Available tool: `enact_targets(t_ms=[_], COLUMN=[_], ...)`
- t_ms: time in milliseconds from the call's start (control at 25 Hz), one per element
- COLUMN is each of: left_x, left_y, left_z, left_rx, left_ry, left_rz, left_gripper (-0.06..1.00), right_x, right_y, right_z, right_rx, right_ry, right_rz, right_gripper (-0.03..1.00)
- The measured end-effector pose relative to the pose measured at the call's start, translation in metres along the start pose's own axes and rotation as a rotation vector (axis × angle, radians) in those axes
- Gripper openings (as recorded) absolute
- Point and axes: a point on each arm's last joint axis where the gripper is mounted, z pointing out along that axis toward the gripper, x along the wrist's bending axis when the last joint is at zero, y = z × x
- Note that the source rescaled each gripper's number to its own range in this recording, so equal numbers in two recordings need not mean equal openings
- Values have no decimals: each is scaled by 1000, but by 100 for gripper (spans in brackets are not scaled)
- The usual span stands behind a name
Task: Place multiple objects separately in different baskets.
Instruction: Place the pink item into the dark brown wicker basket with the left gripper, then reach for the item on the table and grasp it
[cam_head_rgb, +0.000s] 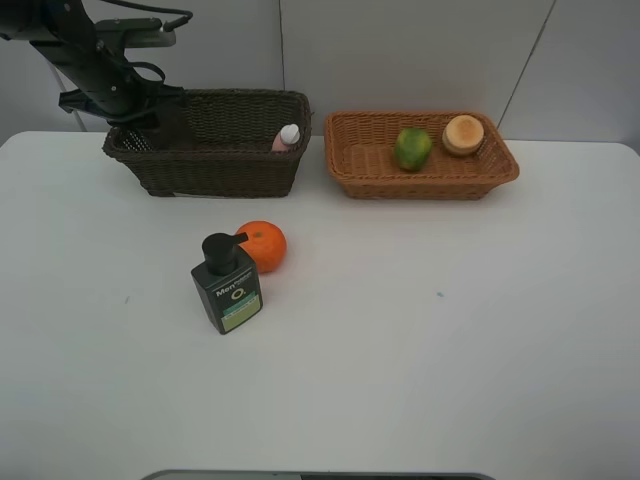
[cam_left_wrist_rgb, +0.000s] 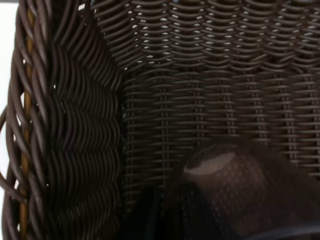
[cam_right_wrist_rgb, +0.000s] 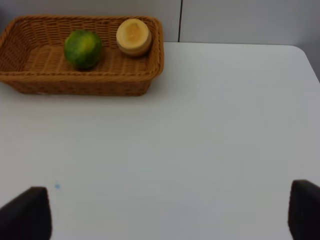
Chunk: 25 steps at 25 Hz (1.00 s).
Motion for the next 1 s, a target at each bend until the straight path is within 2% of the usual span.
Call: enact_targets(t_ms=[40, 80, 240, 280, 320, 440, 720, 880, 1000], left_x=[0, 0, -6, -6, -6, -7, -9, -22, -39], left_y=[0, 0, 0, 0, 0, 3, 12, 14, 11], left_z=[0, 0, -2, -2, -3, -9, -47, -82, -108], left_rx=[1, 5, 2, 2, 0, -15, -36, -24, -19], left_ry=[-2, -2, -9, -10, -10, -12, -18, -34, -58], left_rz=[-1, 1, 16, 17, 17, 17, 21, 49, 108], left_gripper=[11, 22, 81, 90, 94, 99, 100, 100, 100], right_x=[0, 0, 0, 0, 0, 0, 0, 0, 0], right_y=[0, 0, 0, 0, 0, 0, 0, 0, 0], right_z=[0, 0, 0, 0, 0, 0, 0, 0, 0], right_rx=[0, 0, 0, 0, 0, 0, 0, 0, 0], right_ry=[0, 0, 0, 0, 0, 0, 0, 0, 0], right_rz=[0, 0, 0, 0, 0, 0, 0, 0, 0], right_gripper=[100, 100, 100, 100, 100, 100, 100, 100, 100])
